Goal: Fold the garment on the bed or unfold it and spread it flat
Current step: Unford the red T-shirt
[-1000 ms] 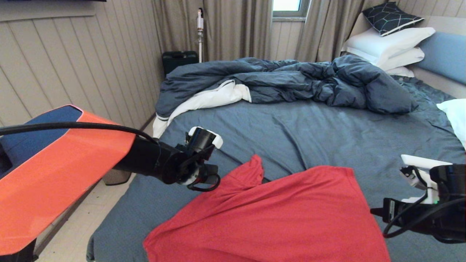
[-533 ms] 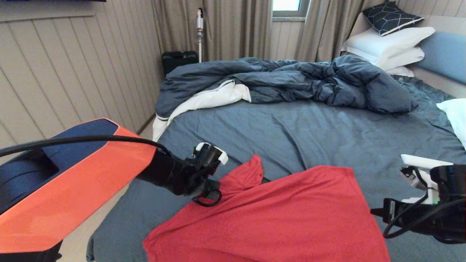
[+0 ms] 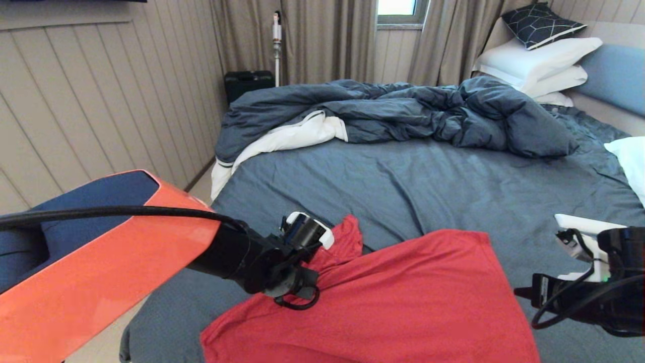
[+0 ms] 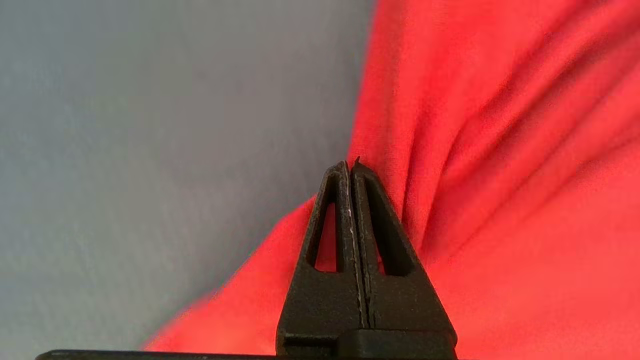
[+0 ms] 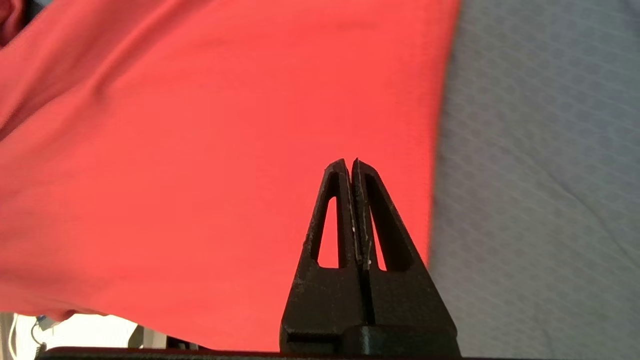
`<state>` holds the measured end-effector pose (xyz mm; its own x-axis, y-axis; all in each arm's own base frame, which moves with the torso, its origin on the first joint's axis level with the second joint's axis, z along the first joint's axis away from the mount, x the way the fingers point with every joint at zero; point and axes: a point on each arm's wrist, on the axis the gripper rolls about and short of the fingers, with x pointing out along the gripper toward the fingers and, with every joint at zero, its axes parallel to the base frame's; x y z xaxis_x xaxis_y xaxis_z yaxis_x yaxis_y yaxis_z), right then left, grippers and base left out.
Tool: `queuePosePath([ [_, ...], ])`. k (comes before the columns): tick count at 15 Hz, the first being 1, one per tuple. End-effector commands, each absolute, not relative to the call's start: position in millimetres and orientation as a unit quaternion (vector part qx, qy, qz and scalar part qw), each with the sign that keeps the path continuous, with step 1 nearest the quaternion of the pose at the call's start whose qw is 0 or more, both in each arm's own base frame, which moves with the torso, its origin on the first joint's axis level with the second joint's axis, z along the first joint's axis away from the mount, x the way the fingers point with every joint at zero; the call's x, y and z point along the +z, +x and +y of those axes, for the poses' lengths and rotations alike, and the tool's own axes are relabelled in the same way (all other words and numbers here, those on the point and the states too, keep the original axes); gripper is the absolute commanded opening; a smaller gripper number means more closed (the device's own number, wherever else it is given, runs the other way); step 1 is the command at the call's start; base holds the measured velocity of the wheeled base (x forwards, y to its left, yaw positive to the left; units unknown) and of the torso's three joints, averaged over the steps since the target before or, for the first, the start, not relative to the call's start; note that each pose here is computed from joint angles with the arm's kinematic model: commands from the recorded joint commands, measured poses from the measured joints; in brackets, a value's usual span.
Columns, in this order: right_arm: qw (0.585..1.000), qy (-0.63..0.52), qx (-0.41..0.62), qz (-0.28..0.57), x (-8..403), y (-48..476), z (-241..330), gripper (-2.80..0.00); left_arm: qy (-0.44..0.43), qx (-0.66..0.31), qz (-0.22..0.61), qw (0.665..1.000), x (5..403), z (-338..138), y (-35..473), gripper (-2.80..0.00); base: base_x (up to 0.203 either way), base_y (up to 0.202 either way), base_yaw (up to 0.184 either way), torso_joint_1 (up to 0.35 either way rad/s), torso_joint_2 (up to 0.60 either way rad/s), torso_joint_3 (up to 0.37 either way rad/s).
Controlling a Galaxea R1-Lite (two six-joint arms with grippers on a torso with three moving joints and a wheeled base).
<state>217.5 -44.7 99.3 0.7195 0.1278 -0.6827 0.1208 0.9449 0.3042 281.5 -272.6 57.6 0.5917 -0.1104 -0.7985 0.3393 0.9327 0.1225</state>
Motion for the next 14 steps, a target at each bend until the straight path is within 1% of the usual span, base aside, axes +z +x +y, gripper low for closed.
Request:
queuePosePath([
  [1,0.913,0.166,0.002,0.373,100,218,-45,-2.8,0.134,-0.138,0.433,0.88,66,-271,263,-2.8,0.0,0.0,0.0,0.0,0.0,0.0],
  [6,0.912,0.166,0.002,0.374,99,217,-45,-2.8,0.129,-0.165,0.427,0.88,83,-270,226,-2.8,0.0,0.0,0.0,0.0,0.0,0.0],
  [10,0.912,0.166,0.002,0.374,99,218,-45,-2.8,0.123,-0.173,0.425,0.88,83,-279,218,-2.8,0.0,0.0,0.0,0.0,0.0,0.0],
  [12,0.912,0.166,0.002,0.374,99,218,-45,-2.8,0.11,-0.163,0.416,0.888,86,-278,231,-2.8,0.0,0.0,0.0,0.0,0.0,0.0],
  [14,0.912,0.166,0.002,0.375,98,218,-45,-2.8,0.084,-0.133,0.404,0.901,91,-268,264,-2.8,0.0,0.0,0.0,0.0,0.0,0.0],
])
